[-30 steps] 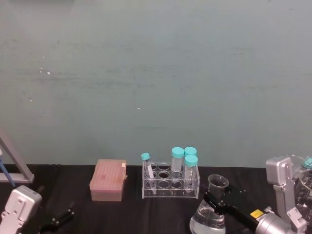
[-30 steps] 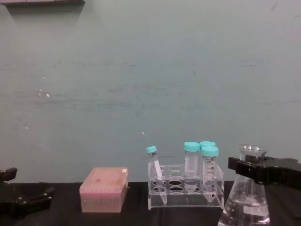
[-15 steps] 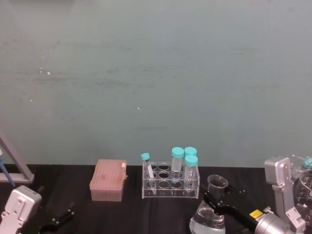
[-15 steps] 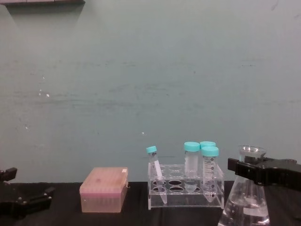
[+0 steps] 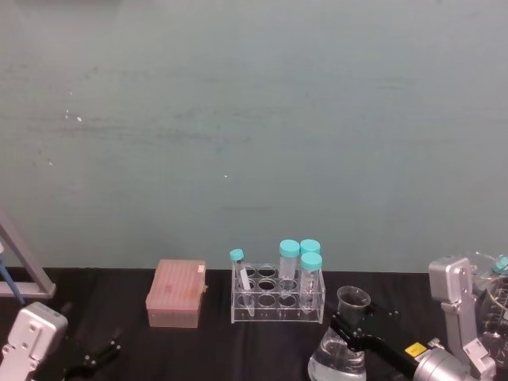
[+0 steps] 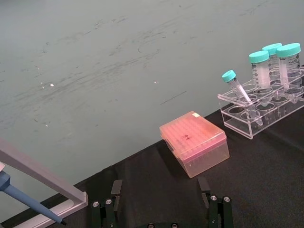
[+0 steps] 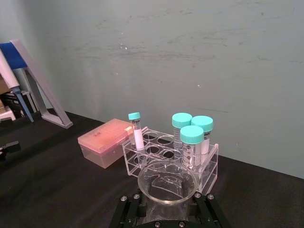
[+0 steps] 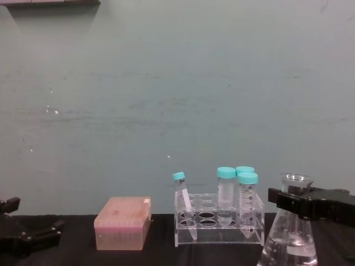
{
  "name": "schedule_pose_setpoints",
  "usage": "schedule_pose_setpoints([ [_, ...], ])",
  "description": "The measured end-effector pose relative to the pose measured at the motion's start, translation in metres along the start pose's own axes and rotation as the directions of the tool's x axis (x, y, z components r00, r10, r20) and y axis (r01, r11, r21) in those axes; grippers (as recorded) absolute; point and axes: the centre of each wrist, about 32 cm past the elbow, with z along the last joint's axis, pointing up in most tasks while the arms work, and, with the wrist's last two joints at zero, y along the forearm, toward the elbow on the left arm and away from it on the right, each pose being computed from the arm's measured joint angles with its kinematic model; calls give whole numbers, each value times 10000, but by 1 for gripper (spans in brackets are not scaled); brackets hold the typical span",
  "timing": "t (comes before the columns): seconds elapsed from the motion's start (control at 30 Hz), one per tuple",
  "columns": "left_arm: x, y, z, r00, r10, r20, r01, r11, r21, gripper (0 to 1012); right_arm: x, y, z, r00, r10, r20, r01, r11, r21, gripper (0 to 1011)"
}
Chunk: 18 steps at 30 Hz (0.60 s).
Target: Pick up the beaker with the right gripper, shake it three times, and then put it down.
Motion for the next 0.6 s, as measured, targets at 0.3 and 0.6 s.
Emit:
schedule_pose_setpoints([
  [0.3, 0, 0, 0, 10000, 0, -1, 0, 10000, -1, 1000, -6, 10, -6, 10000, -29, 17, 29, 10000, -5, 449],
  [0.6, 0, 0, 0, 10000, 0, 0, 0, 10000, -1, 1000, -4, 18, -10, 10000, -32, 11, 32, 10000, -19, 450],
])
